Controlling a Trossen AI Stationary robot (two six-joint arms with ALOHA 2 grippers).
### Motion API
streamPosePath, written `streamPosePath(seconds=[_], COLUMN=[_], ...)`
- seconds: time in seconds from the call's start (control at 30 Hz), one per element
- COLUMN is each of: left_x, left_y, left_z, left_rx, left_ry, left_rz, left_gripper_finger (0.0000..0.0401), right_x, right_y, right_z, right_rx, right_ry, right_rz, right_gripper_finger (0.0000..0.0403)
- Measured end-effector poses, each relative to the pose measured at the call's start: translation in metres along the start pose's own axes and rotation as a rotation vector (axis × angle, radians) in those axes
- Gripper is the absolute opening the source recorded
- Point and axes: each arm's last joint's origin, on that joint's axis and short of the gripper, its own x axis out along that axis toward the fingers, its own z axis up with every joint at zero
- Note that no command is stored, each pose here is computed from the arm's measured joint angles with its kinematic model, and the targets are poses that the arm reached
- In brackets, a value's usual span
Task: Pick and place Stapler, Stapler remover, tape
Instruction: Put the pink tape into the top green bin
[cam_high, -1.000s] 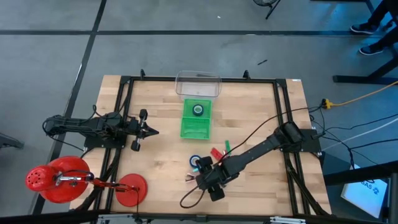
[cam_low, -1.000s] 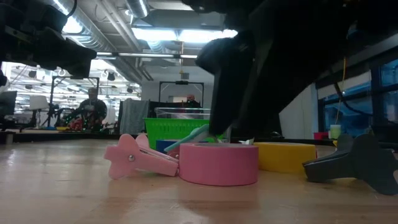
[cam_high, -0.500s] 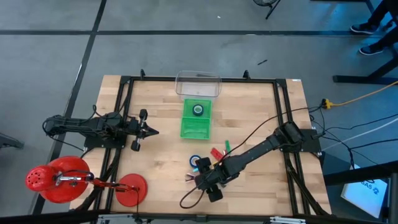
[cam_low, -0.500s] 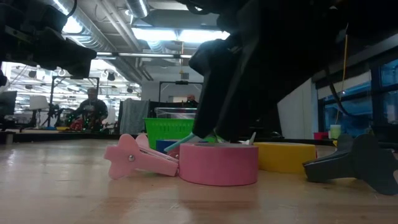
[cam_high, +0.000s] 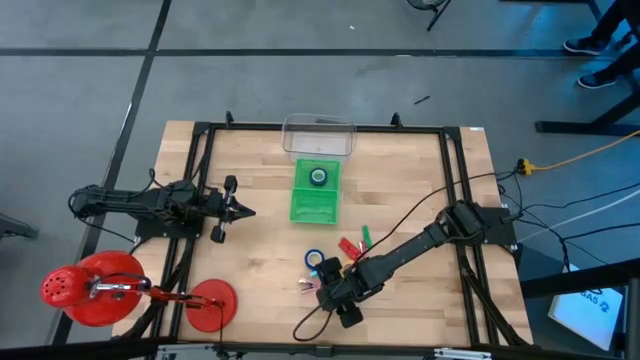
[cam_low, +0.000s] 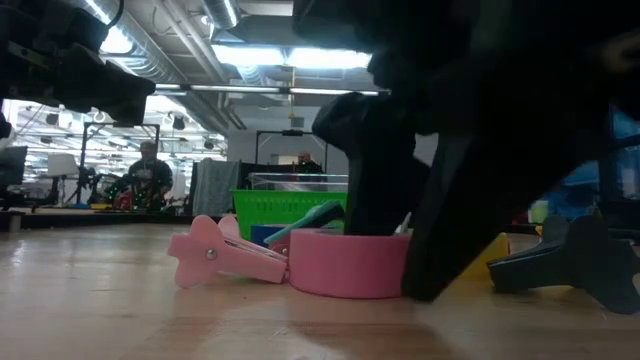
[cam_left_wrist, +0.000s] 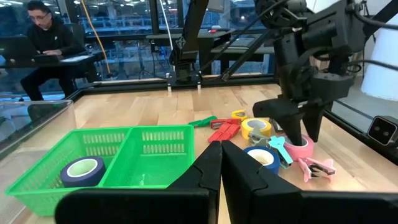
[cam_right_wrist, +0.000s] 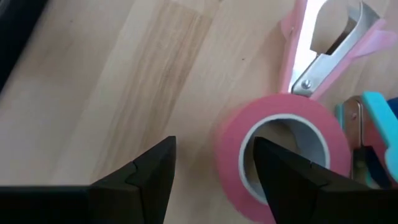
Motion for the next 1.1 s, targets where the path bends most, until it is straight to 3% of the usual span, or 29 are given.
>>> streamPosePath(seconds=[0.13, 0.47, 0.73, 1.1], left_x=[0.000, 0.000, 0.000, 0.000], left_y=[0.000, 0.000, 0.000, 0.000], left_z=[0.000, 0.000, 0.000, 0.000], left_rx=[0.000, 0.000, 0.000, 0.000], left_ry=[0.000, 0.000, 0.000, 0.000], left_rz=[0.000, 0.000, 0.000, 0.000], left_gripper_finger=[0.0005, 0.0008, 0.0004, 0.0006], right_x=[0.001, 0.001, -0.006, -0.060], right_y=[0.000, 0.000, 0.004, 0.003], right_z=[0.000, 0.000, 0.008, 0.066], right_rx=[0.005, 0.011, 0.033, -0.076], right_ry=[0.000, 0.009, 0.029, -0.152], right_rz=[-0.006, -0.009, 0.093, 0.097], right_gripper_finger=[0.0190, 0.0044, 0.0043, 0.0045])
